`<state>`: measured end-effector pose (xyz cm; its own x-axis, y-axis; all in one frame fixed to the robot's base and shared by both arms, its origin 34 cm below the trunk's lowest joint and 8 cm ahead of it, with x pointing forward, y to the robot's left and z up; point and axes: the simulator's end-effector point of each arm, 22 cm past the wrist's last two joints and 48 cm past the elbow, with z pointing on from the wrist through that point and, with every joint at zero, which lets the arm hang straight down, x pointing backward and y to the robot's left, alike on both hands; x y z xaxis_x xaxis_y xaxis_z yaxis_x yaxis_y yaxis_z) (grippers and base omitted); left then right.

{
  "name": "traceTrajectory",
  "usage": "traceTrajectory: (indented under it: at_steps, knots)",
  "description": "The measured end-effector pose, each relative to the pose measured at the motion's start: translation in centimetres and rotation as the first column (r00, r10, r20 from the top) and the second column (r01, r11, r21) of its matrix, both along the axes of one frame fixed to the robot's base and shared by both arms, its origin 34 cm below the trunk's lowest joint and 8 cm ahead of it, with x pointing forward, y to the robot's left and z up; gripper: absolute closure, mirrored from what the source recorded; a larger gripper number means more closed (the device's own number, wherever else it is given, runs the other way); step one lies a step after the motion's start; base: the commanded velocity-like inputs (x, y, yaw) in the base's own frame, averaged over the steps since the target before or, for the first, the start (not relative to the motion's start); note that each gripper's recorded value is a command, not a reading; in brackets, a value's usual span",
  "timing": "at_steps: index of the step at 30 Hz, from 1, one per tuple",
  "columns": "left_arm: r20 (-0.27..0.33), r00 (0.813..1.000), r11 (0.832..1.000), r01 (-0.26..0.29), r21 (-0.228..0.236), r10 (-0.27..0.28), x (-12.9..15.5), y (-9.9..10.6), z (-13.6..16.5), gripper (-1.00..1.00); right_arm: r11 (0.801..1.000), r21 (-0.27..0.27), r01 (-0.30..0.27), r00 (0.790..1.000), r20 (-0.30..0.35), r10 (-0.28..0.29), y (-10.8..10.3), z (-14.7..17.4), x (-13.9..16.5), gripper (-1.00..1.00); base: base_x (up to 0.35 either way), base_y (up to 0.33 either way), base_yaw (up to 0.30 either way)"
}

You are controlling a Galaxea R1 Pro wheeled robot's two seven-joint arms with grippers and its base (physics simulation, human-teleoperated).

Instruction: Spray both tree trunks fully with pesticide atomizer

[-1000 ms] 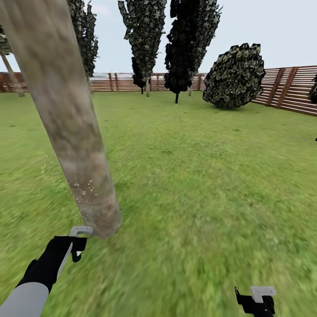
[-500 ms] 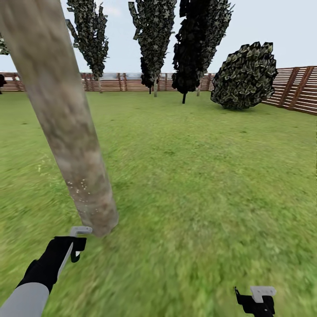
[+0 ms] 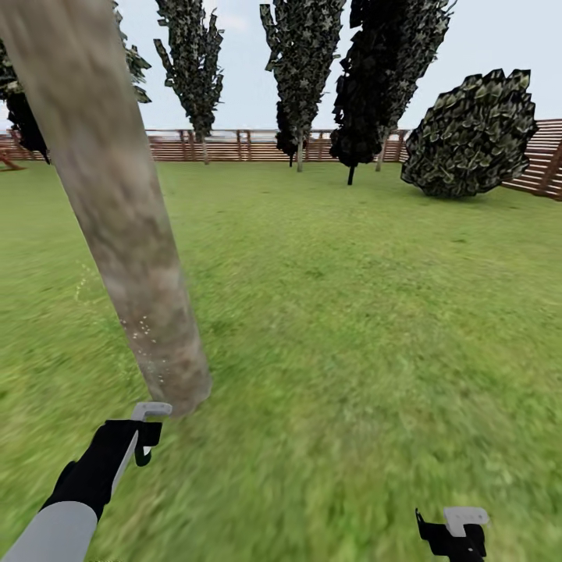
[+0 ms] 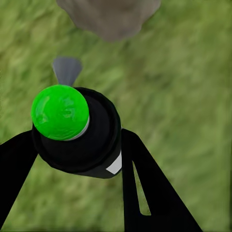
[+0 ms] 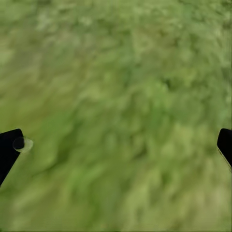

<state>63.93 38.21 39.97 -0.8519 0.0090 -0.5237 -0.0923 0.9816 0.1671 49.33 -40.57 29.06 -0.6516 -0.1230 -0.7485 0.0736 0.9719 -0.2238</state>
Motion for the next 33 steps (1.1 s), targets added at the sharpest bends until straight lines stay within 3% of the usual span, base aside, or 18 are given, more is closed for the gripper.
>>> traceTrajectory:
  at_steps: [4,16,25,33]
  knots:
    - [0.001,1.000,1.000,-0.001,0.000,0.001,0.00,0.07,0.02,1.00,1.000,0.000,0.000,1.000,0.000,0.000,0.00,0.00,0.00,-1.00,0.190,-0.235,0.240]
    - [0.003,1.000,1.000,-0.002,0.000,0.002,0.05,0.08,0.07,1.00,1.000,0.000,-0.001,1.000,0.000,0.001,-0.01,0.00,0.00,-1.00,0.090,-0.259,0.025]
    - [0.003,1.000,1.000,-0.006,-0.001,0.006,0.02,0.26,0.10,1.00,1.000,0.001,-0.001,1.000,0.000,0.001,0.04,-0.01,0.00,-1.00,0.011,-0.272,0.259]
    - [0.003,1.000,1.000,-0.007,0.001,0.007,0.01,0.32,0.10,1.00,1.000,0.001,-0.002,1.000,0.000,0.002,0.07,-0.01,0.00,-1.00,0.178,-0.241,0.278]
